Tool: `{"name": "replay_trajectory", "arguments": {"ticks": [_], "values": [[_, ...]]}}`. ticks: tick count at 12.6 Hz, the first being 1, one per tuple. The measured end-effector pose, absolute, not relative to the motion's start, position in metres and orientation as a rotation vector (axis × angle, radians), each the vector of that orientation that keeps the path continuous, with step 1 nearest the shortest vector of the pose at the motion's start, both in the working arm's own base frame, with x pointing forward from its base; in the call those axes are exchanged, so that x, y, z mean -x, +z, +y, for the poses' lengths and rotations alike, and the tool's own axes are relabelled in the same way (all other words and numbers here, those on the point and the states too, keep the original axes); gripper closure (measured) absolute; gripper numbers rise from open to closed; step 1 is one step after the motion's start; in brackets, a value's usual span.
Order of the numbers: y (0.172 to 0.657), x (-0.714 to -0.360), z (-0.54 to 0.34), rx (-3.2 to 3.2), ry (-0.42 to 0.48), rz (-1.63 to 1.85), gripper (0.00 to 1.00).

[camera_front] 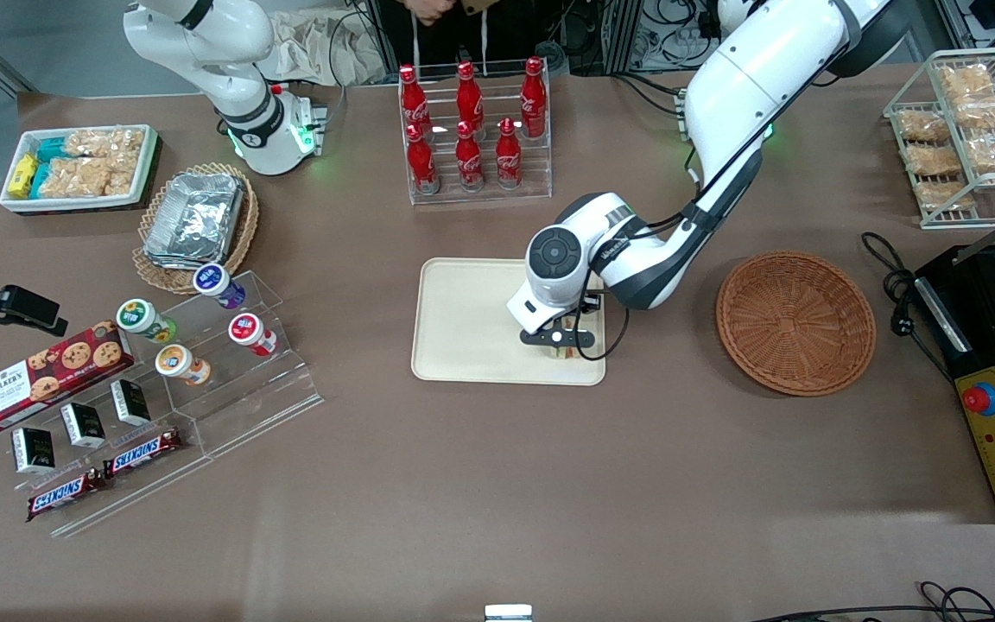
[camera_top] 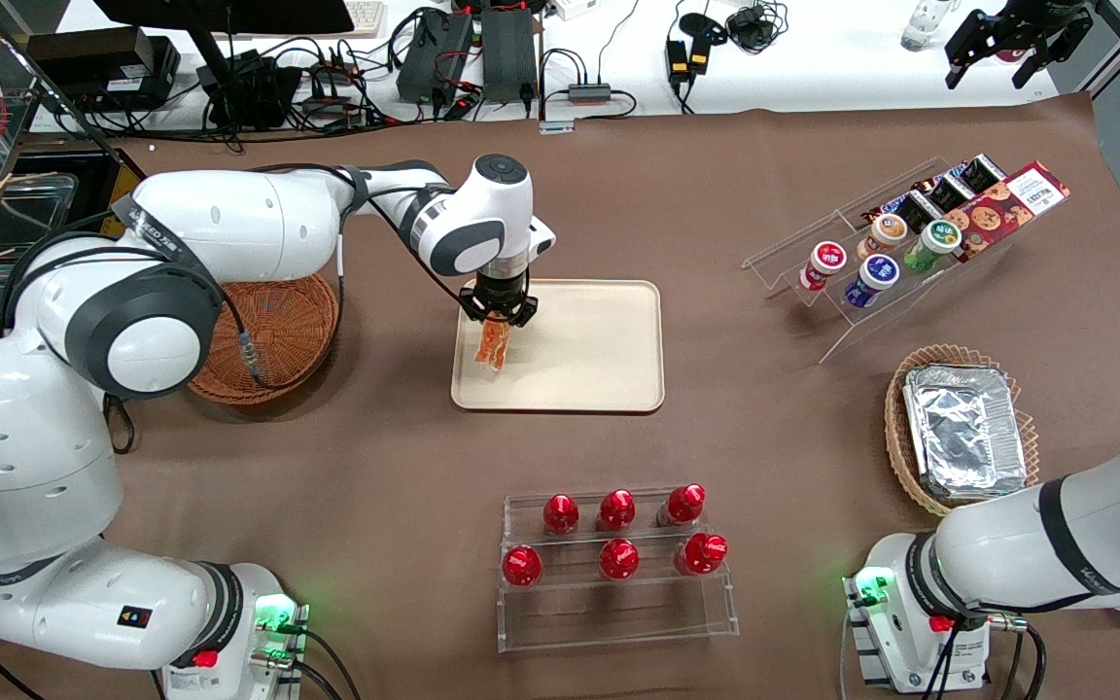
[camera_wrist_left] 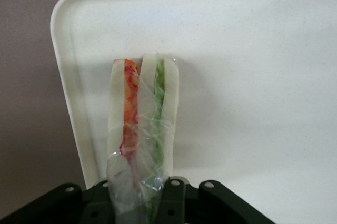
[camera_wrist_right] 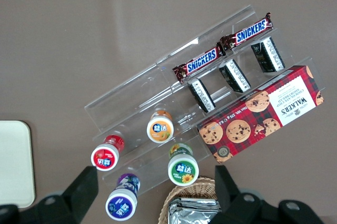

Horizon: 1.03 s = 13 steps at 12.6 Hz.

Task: Place sandwich from basket to tray
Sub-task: 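Lower the sandwich onto the tray and open the left gripper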

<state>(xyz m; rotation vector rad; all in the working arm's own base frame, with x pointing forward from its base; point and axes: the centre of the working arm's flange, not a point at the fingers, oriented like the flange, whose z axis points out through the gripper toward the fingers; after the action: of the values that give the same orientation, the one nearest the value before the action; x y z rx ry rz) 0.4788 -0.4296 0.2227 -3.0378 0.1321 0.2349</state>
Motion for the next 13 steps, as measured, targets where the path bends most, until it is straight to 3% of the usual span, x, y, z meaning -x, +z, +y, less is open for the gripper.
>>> {"name": "replay_trajectory", "arguments": {"ticks": [3, 4, 10, 13], "values": [[0.211, -0.478, -0.428, 3.02, 0.221, 0.08, 0.75], [0.21, -0.478, -0.428, 3.019, 0.221, 0.074, 0.69], [0.222, -0.488, -0.428, 3.034, 0.184, 0.034, 0.03], [0.285, -0.513, -0.418, 3.061, 0.133, -0.144, 0.0]]}}
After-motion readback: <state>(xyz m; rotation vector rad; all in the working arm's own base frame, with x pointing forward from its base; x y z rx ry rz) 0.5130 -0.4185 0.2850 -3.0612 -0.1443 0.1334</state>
